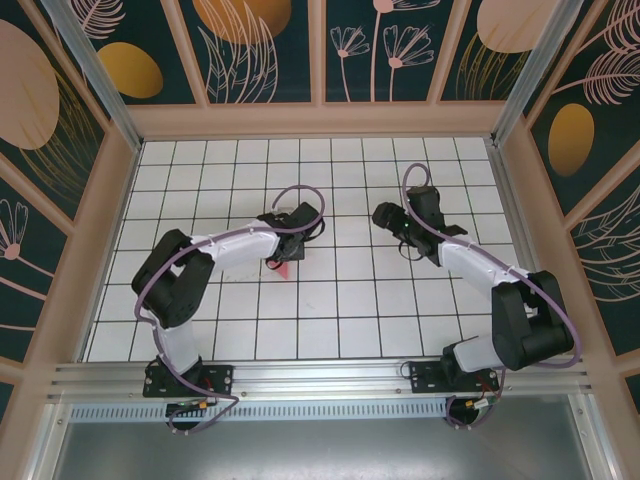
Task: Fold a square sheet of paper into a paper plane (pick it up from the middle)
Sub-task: Turn over the paper at the center of the table, then fold the wing for the fifth time at the center of the table.
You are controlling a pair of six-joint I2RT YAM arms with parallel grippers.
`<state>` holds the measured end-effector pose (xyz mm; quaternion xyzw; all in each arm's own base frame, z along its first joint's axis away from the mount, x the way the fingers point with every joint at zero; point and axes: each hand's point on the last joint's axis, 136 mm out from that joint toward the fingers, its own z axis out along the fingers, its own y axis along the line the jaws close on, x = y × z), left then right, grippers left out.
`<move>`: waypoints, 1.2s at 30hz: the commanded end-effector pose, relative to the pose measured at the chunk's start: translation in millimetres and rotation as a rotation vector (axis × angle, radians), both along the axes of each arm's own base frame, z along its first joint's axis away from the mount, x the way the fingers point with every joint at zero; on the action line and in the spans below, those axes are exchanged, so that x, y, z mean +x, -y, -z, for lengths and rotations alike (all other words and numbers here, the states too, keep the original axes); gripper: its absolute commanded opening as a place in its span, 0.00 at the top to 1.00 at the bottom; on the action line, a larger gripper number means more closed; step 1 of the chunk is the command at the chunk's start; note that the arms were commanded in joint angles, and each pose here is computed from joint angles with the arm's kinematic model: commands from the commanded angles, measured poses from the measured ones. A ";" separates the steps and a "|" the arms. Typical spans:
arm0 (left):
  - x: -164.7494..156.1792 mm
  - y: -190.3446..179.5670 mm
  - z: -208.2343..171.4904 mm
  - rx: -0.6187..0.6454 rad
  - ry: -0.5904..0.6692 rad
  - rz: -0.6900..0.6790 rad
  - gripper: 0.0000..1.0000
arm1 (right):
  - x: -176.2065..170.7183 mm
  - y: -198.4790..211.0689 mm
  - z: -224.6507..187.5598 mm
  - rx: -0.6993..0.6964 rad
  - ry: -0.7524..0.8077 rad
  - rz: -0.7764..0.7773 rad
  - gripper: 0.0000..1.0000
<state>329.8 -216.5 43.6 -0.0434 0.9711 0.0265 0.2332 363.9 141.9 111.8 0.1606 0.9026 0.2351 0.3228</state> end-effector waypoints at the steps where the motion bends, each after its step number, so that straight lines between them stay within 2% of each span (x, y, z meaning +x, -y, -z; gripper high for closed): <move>1: 11.0 37.4 -30.8 -0.253 0.099 0.013 0.38 | -4.2 -4.3 -7.5 -0.025 0.010 -0.079 0.25; 6: 20.5 37.2 -59.6 -0.368 0.220 -0.016 0.14 | -9.4 -27.6 4.1 -0.012 -0.021 -0.217 0.29; 11: 25.1 10.3 -68.3 -0.419 0.273 -0.088 0.05 | -25.5 -61.6 15.7 0.009 -0.039 -0.349 0.29; 14: 26.2 -13.3 -63.0 -0.451 0.285 -0.137 0.02 | -35.8 -78.8 17.8 0.041 -0.031 -0.424 0.27; 22: 29.4 -62.5 -53.0 -0.542 0.311 -0.213 0.01 | -42.8 -111.9 11.3 -0.007 0.003 -0.523 0.26; 27: 33.6 -88.6 -50.9 -0.583 0.350 -0.249 0.01 | -55.4 -165.3 15.6 0.005 -0.024 -0.578 0.28; 32: 39.4 -115.7 -41.2 -0.618 0.372 -0.331 0.01 | -57.6 -230.9 24.8 0.019 -0.059 -0.586 0.35; 36: 42.7 -129.3 -40.4 -0.681 0.404 -0.374 0.01 | -55.9 -274.2 39.1 0.037 -0.105 -0.622 0.49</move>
